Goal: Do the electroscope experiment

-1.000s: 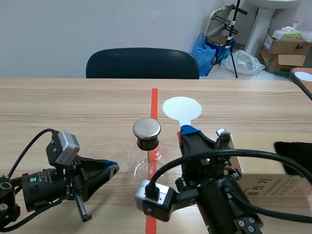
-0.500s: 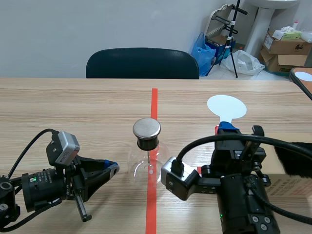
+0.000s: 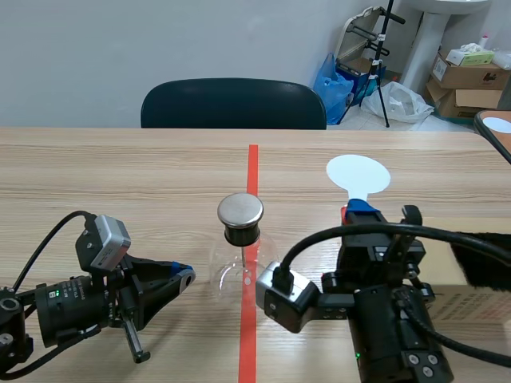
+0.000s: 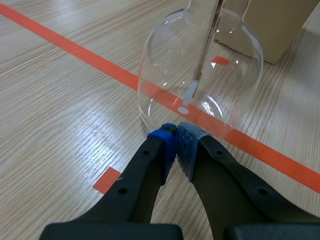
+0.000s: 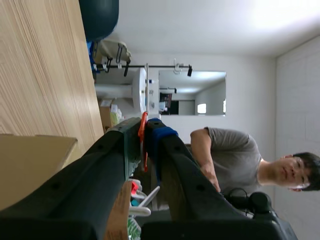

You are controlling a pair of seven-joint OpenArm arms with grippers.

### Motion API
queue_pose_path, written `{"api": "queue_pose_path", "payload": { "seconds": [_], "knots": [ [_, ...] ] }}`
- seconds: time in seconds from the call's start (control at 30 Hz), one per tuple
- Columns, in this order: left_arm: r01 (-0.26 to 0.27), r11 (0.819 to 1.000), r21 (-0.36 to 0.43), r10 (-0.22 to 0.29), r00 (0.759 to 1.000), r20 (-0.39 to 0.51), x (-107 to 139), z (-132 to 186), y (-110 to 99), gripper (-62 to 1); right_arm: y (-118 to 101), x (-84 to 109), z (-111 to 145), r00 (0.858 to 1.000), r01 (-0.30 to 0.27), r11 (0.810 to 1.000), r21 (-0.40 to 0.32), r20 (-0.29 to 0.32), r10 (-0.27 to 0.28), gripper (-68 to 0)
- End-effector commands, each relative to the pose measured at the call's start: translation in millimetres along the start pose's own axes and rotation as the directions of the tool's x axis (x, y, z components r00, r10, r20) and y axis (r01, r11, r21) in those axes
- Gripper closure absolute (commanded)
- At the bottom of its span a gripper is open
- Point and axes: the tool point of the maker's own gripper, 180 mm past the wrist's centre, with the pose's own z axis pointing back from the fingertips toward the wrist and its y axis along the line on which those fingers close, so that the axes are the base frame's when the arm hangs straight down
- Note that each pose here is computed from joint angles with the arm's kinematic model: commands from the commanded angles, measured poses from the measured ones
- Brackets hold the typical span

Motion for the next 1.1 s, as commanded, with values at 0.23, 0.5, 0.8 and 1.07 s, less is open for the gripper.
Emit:
{"api": "queue_pose_path", "payload": {
  "seconds": [0.23, 0.5, 0.8, 1.07],
  "knots": [
    [0.012, 1.0, -0.004, -0.012, 0.999, 0.048, 15.2, -5.0, 2.6, -2.8, -9.1, 38.3, -0.2, 0.976, 0.005, 1.0, -0.031, 0.217, 0.002, -0.9],
    [0.012, 1.0, -0.004, -0.012, 0.999, 0.048, 15.2, -5.0, 2.6, -2.8, -8.9, 76.8, 13.0, 0.903, 0.005, 1.0, -0.031, 0.43, 0.009, -0.9],
    [0.012, 1.0, -0.004, -0.012, 0.999, 0.048, 15.2, -5.0, 2.6, -2.8, -8.6, 94.5, 22.7, 0.849, 0.005, 1.0, -0.031, 0.528, 0.012, -0.9],
    [0.012, 1.0, -0.004, -0.012, 0.999, 0.048, 15.2, -5.0, 2.6, -2.8, -8.6, 94.5, 22.7, 0.849, 0.005, 1.0, -0.031, 0.528, 0.012, -0.9]
  ]
}}
